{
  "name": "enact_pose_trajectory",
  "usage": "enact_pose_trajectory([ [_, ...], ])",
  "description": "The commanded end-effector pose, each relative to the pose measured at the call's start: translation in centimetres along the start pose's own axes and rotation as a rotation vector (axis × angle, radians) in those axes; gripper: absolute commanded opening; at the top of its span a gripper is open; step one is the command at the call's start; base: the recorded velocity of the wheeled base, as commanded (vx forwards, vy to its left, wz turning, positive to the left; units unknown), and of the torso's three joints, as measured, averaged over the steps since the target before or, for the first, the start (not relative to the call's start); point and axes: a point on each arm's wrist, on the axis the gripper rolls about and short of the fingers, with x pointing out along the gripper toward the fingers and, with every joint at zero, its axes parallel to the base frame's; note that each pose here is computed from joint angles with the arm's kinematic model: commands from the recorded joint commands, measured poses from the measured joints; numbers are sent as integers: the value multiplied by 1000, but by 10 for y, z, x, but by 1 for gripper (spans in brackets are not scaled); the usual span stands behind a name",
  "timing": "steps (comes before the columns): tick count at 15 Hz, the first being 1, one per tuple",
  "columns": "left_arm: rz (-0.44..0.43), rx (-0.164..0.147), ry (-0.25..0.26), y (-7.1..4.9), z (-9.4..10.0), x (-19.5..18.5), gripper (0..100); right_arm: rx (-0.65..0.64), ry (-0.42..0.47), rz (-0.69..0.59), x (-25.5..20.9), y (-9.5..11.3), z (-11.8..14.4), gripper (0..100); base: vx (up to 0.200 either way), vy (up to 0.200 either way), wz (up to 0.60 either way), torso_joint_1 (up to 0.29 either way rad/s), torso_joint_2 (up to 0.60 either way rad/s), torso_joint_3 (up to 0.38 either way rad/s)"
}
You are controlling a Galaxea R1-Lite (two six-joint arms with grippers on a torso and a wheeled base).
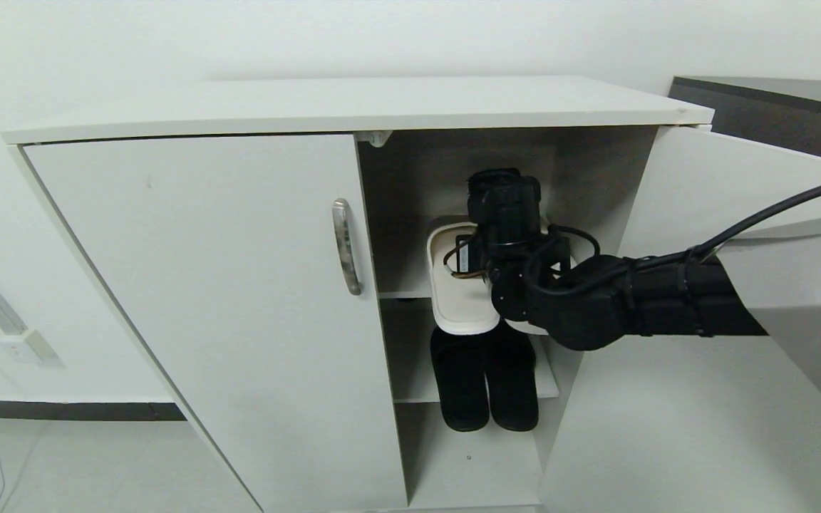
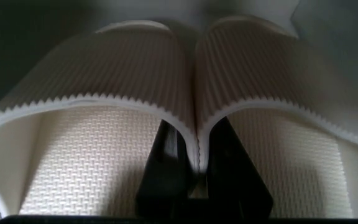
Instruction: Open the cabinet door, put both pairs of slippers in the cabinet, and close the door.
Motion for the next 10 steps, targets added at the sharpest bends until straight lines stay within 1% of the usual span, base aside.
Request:
enact_pose_trajectory([
  [1,1,0,1,0,0,0,0,5,-5,-18,15,2,-2,0,0,0,0,0,0,0],
  [3,1,0,1,0,0,0,0,0,4,-25,19,2,2,0,0,0,0,0,0,0],
  [6,1,0,1,0,0,0,0,20,-20,-36,29,2,8,0,0,0,0,0,0,0],
  [10,2,0,1,0,0,0,0,16,-15,-39,36,3,4,0,0,0,0,0,0,0],
])
